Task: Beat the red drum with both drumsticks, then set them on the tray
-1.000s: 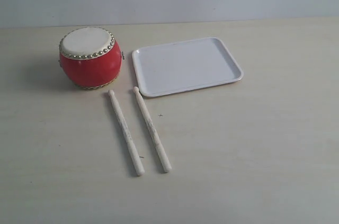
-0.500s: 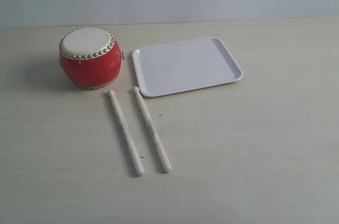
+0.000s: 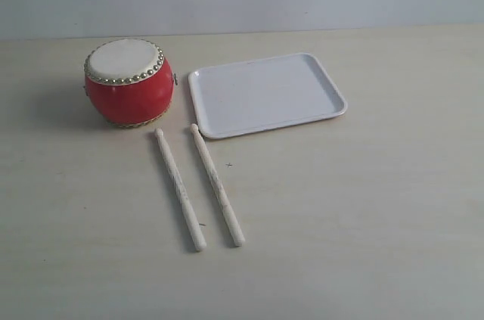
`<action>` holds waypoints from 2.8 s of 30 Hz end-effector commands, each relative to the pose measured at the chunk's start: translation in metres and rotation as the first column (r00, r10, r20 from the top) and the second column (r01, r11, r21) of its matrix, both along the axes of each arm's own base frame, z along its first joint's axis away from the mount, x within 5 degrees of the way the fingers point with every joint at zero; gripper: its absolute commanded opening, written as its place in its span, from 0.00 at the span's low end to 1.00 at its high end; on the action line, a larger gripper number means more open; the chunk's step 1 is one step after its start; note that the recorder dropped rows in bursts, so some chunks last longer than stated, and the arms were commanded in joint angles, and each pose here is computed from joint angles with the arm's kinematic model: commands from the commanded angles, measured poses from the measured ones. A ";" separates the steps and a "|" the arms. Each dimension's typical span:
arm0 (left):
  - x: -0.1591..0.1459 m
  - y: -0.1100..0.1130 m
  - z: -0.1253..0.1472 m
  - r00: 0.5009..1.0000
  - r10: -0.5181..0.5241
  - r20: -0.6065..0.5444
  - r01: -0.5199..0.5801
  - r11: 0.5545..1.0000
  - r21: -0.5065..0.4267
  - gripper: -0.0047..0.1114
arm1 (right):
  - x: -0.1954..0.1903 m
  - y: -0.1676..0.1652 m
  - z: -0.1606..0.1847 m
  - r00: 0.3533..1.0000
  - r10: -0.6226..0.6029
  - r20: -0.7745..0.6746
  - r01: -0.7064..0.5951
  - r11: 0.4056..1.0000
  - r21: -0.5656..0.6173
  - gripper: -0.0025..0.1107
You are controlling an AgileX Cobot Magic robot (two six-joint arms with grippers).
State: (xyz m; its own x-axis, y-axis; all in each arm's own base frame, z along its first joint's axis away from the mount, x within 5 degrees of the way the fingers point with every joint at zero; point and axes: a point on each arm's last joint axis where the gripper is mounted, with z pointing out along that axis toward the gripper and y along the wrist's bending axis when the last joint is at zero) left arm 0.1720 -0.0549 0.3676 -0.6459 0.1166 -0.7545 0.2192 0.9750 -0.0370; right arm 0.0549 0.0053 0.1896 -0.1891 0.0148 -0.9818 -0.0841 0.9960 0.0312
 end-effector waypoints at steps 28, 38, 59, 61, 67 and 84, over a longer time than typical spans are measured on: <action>0.082 -0.117 -0.139 0.858 -0.136 -0.495 0.033 0.977 -0.211 0.04 | 0.000 -0.001 -0.001 1.000 -0.008 0.009 0.008 1.000 -0.004 0.02; 0.090 -0.133 -0.190 0.813 -0.109 -0.572 0.062 0.993 -0.102 0.05 | 0.000 -0.001 -0.001 1.000 -0.008 0.009 0.008 1.000 -0.004 0.02; 0.112 -0.146 -0.246 0.792 0.077 -0.605 -0.230 0.956 -0.180 0.39 | 0.000 -0.001 -0.001 1.000 -0.008 0.009 0.008 1.000 -0.004 0.02; 0.113 -0.147 -0.250 0.791 0.083 -0.607 -0.239 0.954 -0.181 0.39 | 0.000 -0.001 -0.001 1.000 -0.008 0.009 0.008 1.000 -0.004 0.02; 0.117 -0.148 -0.253 0.797 0.084 -0.598 -0.238 0.954 -0.184 0.39 | 0.000 -0.001 -0.001 1.000 -0.008 0.009 0.008 1.000 -0.004 0.02; 0.116 -0.146 -0.272 0.779 0.073 -0.622 -0.161 0.983 -0.086 0.17 | 0.000 -0.001 -0.001 1.000 -0.008 0.008 0.008 1.000 -0.001 0.02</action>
